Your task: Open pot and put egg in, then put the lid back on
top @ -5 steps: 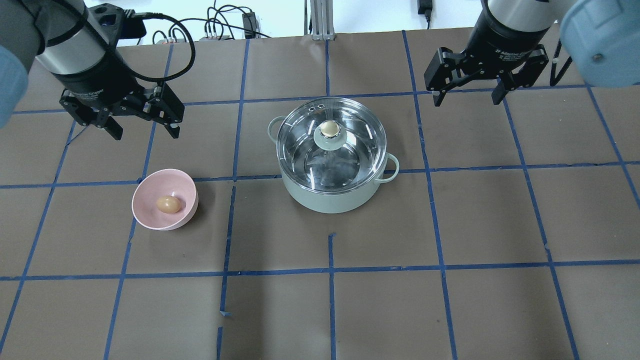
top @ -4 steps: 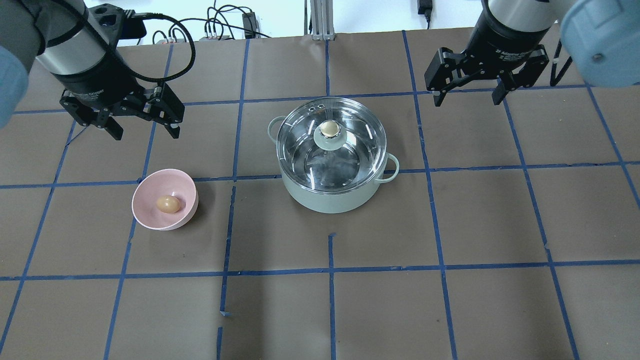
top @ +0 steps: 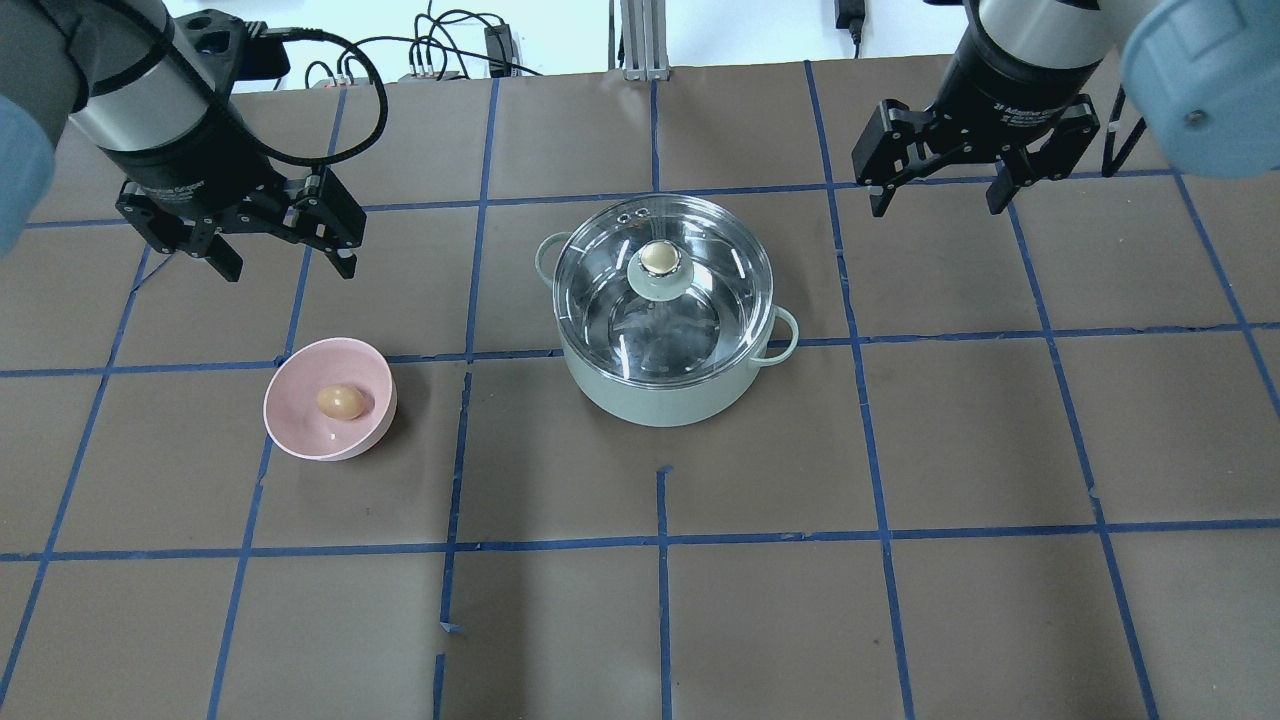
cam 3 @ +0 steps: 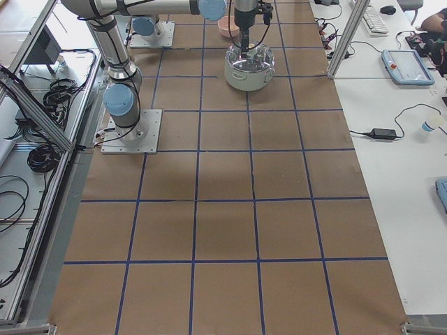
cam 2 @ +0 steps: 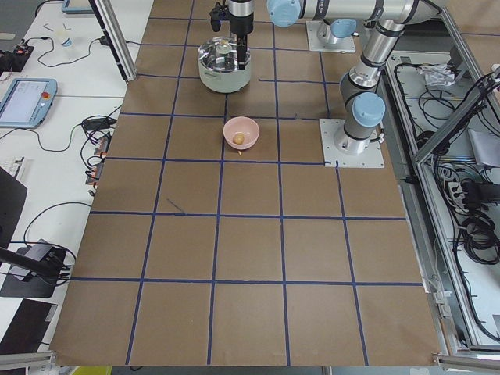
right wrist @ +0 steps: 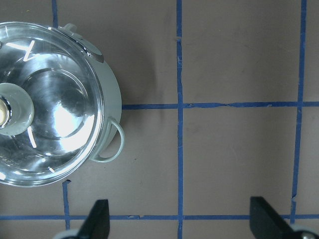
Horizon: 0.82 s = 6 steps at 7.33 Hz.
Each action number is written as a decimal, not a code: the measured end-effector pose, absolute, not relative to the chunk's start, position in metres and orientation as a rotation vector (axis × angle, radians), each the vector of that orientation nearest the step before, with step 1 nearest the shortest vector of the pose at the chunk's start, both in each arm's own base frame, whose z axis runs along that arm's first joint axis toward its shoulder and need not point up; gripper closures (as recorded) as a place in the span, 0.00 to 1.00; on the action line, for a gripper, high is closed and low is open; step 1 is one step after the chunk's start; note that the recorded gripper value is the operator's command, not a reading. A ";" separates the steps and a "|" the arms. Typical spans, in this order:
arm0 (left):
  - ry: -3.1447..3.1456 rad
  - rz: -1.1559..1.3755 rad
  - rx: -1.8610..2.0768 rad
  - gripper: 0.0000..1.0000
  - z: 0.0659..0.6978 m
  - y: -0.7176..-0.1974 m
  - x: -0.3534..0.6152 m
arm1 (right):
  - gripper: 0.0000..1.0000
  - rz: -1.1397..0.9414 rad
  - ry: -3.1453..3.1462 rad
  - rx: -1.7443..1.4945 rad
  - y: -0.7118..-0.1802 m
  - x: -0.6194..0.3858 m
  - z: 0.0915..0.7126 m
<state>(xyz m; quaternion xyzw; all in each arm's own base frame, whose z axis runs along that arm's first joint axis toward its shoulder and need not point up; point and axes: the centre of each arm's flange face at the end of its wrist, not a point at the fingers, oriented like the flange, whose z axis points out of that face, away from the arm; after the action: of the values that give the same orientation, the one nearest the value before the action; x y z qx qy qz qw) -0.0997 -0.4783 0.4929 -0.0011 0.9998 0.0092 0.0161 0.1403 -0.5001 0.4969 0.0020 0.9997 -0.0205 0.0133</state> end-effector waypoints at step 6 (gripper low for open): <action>3.099 0.051 -0.073 0.13 0.468 -0.508 -0.083 | 0.00 -0.059 3.111 0.001 -0.499 0.144 0.495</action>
<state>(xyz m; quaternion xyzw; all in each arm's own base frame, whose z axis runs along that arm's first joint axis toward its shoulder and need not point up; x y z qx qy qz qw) -0.0828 -0.5080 0.4682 -0.0235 0.9994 0.0165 0.0205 0.1435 -0.4985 0.4945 0.0003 0.9997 -0.0190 0.0149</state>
